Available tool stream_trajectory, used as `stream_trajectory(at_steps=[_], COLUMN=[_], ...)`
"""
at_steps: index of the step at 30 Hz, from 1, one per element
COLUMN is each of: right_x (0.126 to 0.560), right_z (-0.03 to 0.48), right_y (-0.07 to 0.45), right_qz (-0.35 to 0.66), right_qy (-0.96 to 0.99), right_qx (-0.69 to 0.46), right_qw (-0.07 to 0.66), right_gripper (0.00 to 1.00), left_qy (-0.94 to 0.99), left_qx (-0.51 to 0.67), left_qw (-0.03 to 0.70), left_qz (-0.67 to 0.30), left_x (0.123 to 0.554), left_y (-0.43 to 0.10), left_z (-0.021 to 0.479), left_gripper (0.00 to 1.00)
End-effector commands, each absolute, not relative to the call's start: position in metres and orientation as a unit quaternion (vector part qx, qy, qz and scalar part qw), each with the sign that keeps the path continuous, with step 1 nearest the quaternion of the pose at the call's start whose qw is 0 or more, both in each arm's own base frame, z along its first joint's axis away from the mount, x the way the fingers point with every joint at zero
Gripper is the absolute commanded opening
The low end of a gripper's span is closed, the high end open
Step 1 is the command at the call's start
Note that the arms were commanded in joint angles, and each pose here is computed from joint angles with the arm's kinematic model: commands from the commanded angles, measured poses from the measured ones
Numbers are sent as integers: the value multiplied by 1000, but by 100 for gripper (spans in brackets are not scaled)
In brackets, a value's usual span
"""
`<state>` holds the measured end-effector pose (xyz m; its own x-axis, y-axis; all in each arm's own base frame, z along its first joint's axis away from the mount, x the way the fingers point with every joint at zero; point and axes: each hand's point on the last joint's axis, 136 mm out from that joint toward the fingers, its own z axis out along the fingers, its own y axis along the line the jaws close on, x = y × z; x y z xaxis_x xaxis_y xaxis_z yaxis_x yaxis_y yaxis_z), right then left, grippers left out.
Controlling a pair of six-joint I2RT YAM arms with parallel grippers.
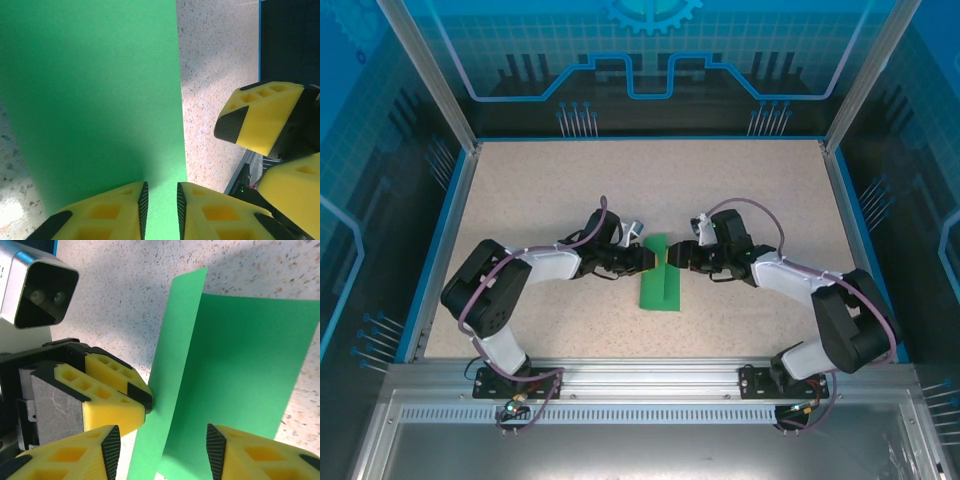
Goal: Fold a paper plane with a square sheet of paper (fold left side to right side)
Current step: First fold in half a square sheet of paper at the center of the table.
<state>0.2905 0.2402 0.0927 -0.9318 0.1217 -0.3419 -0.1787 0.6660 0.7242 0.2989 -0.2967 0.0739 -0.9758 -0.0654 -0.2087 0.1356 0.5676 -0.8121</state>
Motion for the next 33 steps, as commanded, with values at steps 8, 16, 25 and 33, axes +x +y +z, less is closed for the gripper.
stream_trajectory(at_steps=[8,16,25,33], right_x=[286,285,283,283], right_z=[76,67,40,33], right_y=[270,261,224,221], right_qz=[439,403,300,284], right_qy=[889,906,947,952], right_qx=[-18,-19,-1,-2], right_qw=[128,126,114,110], right_gripper=[34,0,1,4], left_qy=[877,887,927,935], left_qx=[26,30,9,13], left_qw=[119,132,136,103], left_qz=[-465,-442,-350,-340], left_x=[305,304,302,301], left_y=[-303,-294,-265,-284], left_z=[80,85,66,41], left_gripper=[23,32,54,55])
